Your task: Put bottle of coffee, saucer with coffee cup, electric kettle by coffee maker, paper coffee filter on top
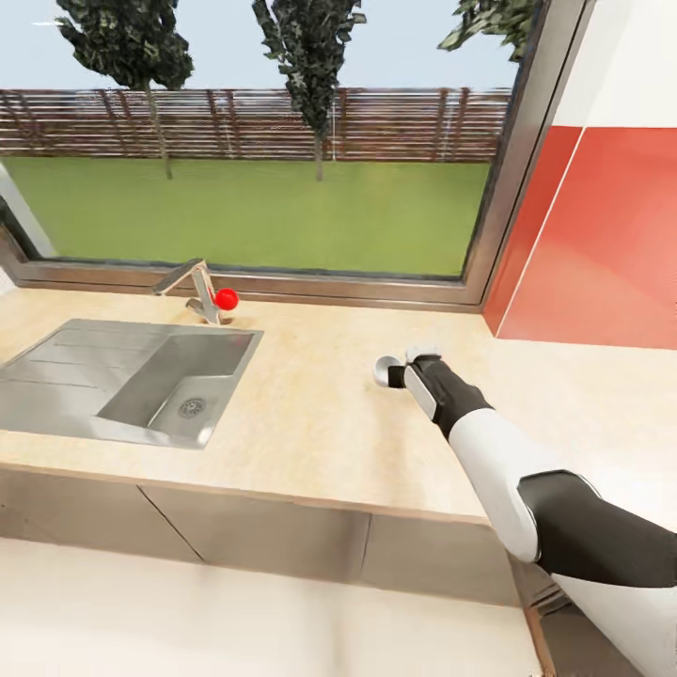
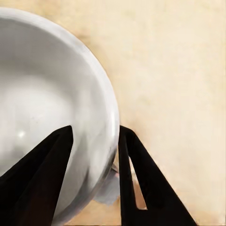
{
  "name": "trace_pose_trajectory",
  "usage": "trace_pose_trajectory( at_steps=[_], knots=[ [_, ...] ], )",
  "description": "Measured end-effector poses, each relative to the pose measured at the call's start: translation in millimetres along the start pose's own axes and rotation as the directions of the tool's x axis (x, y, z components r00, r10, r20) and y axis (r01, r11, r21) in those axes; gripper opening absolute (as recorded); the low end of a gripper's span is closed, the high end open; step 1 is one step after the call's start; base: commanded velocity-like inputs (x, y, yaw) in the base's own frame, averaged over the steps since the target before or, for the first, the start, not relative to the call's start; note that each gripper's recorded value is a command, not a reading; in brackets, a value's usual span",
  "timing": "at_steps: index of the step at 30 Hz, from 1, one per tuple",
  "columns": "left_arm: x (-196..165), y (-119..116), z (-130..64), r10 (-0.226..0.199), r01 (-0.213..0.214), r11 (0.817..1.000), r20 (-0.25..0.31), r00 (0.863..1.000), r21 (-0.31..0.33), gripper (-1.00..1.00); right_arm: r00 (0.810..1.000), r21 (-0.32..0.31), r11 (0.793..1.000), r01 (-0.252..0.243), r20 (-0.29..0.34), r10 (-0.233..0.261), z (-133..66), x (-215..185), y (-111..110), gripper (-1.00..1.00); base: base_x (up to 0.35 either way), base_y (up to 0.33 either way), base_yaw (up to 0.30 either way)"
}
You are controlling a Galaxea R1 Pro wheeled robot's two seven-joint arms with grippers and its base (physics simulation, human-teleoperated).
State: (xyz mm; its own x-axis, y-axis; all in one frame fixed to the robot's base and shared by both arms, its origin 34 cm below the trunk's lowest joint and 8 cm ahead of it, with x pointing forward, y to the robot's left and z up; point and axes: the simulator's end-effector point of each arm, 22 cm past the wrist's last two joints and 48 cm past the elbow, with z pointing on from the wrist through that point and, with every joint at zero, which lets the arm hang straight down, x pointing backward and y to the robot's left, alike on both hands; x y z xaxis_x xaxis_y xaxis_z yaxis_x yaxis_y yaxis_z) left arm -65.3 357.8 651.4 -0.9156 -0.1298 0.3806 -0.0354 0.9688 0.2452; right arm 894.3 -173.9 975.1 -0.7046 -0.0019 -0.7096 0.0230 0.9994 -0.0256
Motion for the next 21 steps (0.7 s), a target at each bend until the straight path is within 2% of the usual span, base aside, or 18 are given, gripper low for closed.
trace_pose_trajectory(
  at_steps=[5,10,13,15,21],
  knots=[
    [-33,-3,-1.0,-0.019,0.019,1.0,0.048,0.999,0.005,1.0,1.0,-0.003,1.0,0.007,-0.012,-0.007,3.3,21,5,-1.0,-0.285,0.0,0.014],
    [-43,-4,-1.5,-0.027,0.026,1.0,0.069,0.997,0.009,1.0,0.999,-0.014,0.999,0.051,-0.008,-0.051,-1.2,27,22,-1.0,-0.192,0.0,-0.001],
    [-53,-6,-2.4,-0.031,0.031,0.999,0.091,0.995,0.01,1.0,0.997,-0.016,0.997,0.072,0.011,-0.072,-3.7,25,27,-1.0,-0.134,0.0,-0.046],
    [-64,-5,-3.4,-0.036,0.035,0.999,0.114,0.993,0.009,1.0,0.997,-0.02,0.997,0.075,0.021,-0.074,-4.4,27,30,-1.0,-0.11,0.0,-0.061],
    [-73,-6,-4.6,-0.042,0.041,0.999,0.135,0.99,0.011,1.0,0.996,-0.022,0.997,0.076,0.04,-0.075,-9.0,24,32,-1.0,-0.042,0.0,-0.065]
  ],
)
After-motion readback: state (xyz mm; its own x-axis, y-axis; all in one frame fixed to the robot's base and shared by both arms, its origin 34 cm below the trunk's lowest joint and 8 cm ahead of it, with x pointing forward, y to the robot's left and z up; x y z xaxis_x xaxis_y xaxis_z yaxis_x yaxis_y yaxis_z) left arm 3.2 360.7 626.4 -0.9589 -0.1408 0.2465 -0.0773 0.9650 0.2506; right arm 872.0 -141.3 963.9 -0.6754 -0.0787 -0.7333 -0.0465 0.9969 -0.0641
